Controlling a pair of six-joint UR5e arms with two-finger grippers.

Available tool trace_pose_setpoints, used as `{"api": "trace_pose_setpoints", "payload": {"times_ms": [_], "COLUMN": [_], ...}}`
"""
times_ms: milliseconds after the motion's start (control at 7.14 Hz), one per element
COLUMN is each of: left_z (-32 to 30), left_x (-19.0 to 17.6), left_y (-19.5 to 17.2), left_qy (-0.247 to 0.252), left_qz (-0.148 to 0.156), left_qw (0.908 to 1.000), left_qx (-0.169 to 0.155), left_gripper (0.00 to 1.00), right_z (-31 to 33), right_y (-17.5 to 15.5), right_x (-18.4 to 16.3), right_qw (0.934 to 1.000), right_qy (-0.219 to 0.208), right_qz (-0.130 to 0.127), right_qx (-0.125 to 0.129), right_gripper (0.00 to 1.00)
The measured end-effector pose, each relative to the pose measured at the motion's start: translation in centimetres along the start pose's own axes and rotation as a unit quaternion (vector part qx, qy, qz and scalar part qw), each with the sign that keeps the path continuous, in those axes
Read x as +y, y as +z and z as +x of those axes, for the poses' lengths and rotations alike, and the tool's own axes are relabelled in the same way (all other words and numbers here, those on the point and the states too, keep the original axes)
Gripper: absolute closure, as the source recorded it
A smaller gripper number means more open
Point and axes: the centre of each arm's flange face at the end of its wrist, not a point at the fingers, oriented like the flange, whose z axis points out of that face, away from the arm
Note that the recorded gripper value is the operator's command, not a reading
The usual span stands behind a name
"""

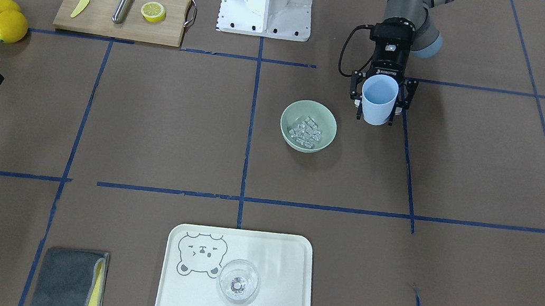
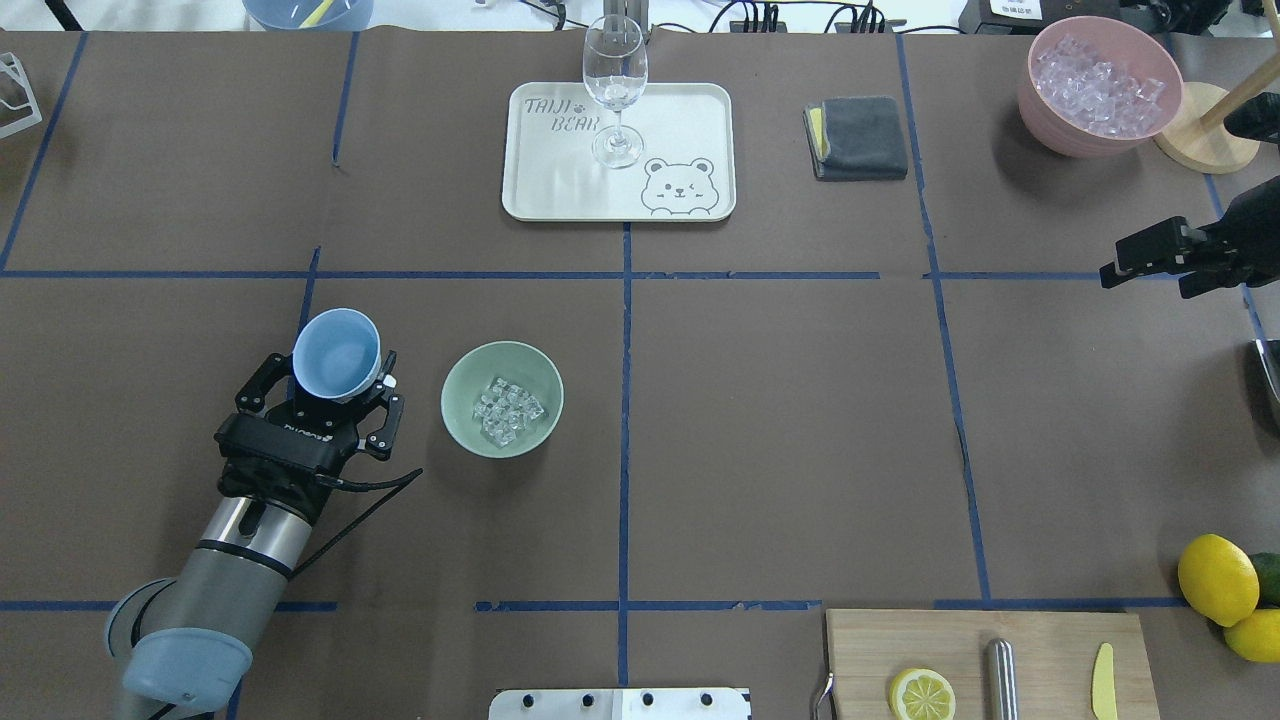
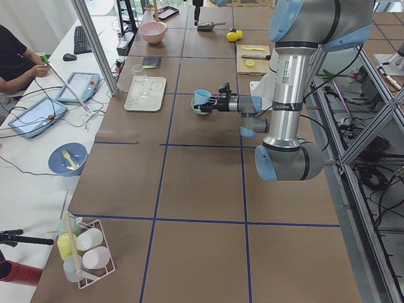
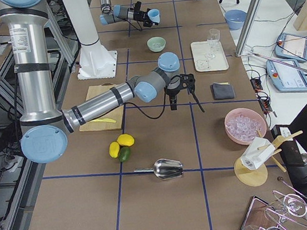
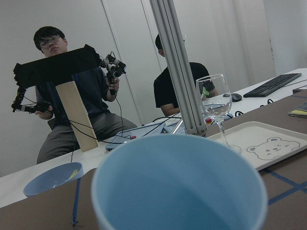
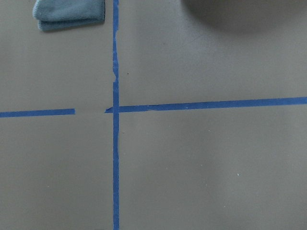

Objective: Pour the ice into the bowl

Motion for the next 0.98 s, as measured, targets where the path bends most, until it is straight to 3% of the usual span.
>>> {"api": "trace_pose_setpoints", "payload": {"times_ms": [560,980], "left_z": [-8.0,-17.4], "left_x": [5.6,9.2], "left_y": [-2.2,-5.3], "left_qy": [0.067,0.010], "left_qz": [-0.041,-0.060], "left_qw": [0.9969,0.9977], "left_qx": [-0.011,-0.030], "left_gripper": [1.00,1.00], "right_z": [-0.2,-0.9], "right_y": [-0.7,-1.5], "right_x": [-0.1,0.1], "right_qw": [1.0000,0.9999], "right_qy": [-0.001,-0.006], "right_qz": [0.006,0.013], "right_qx": [-0.002,-0.007], "right_gripper": [0.00,0.00]}}
